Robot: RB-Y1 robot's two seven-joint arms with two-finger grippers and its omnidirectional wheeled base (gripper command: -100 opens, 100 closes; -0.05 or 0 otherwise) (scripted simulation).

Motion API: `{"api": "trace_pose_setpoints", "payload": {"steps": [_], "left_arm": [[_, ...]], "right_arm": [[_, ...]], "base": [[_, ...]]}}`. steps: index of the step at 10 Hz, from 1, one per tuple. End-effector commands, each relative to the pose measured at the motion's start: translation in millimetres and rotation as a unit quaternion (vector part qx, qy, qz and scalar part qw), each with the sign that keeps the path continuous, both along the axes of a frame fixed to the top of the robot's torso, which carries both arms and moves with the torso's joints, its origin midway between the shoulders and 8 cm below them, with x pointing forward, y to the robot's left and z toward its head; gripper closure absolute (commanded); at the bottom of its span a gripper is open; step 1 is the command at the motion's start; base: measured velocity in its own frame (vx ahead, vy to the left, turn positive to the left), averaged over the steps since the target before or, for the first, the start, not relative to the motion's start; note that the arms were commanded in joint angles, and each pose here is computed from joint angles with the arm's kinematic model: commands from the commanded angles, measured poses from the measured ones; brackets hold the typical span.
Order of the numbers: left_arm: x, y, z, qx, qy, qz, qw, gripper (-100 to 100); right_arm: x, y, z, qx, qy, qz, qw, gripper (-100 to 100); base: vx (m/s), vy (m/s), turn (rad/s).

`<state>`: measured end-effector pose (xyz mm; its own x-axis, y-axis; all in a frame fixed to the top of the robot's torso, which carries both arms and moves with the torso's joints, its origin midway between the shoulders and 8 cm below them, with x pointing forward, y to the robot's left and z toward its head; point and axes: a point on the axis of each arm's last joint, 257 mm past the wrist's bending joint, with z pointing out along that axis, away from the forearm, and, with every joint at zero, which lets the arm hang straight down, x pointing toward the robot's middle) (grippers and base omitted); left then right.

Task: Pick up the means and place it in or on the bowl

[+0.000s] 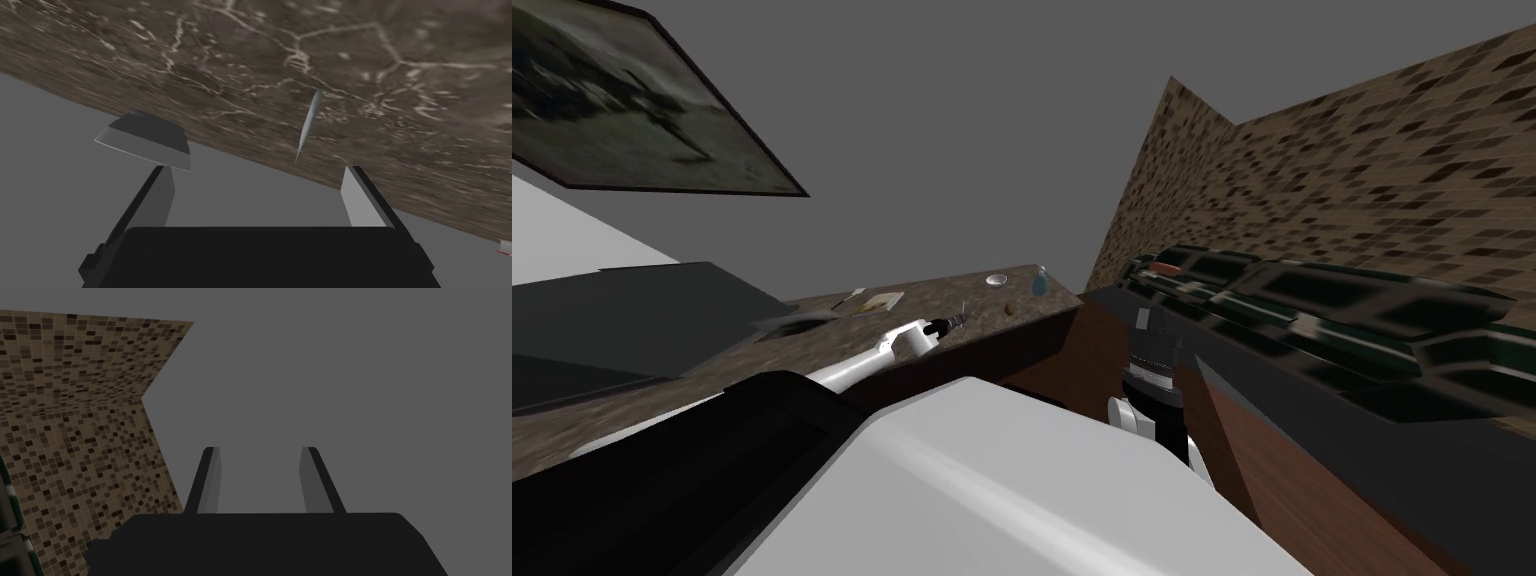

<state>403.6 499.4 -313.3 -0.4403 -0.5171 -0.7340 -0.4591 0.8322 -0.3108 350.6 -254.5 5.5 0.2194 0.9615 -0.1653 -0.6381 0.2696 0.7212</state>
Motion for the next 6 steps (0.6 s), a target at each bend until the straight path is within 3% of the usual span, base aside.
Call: {"api": "trace_pose_setpoints", "payload": {"steps": [1, 5, 6], "left_arm": [[-15.5, 27.9, -7.9, 0.025, 0.032, 0.017, 0.9991, -100], [-48.6, 82.0, -16.6, 0.072, 0.091, 0.052, 0.992, -100], [-62.0, 99.8, -18.9, 0.087, 0.112, 0.064, 0.9878, -100]], "right_arm": [[0.0, 0.0, 0.0, 0.0, 0.0, 0.0, 1.0, 0], [0.0, 0.0, 0.0, 0.0, 0.0, 0.0, 1.0, 0], [0.0, 0.0, 0.0, 0.0, 0.0, 0.0, 1.0, 0]], "base": [[0.132, -0.046, -0.082], [0.118, -0.027, -0.068], [0.136, -0.037, -0.083]]}}
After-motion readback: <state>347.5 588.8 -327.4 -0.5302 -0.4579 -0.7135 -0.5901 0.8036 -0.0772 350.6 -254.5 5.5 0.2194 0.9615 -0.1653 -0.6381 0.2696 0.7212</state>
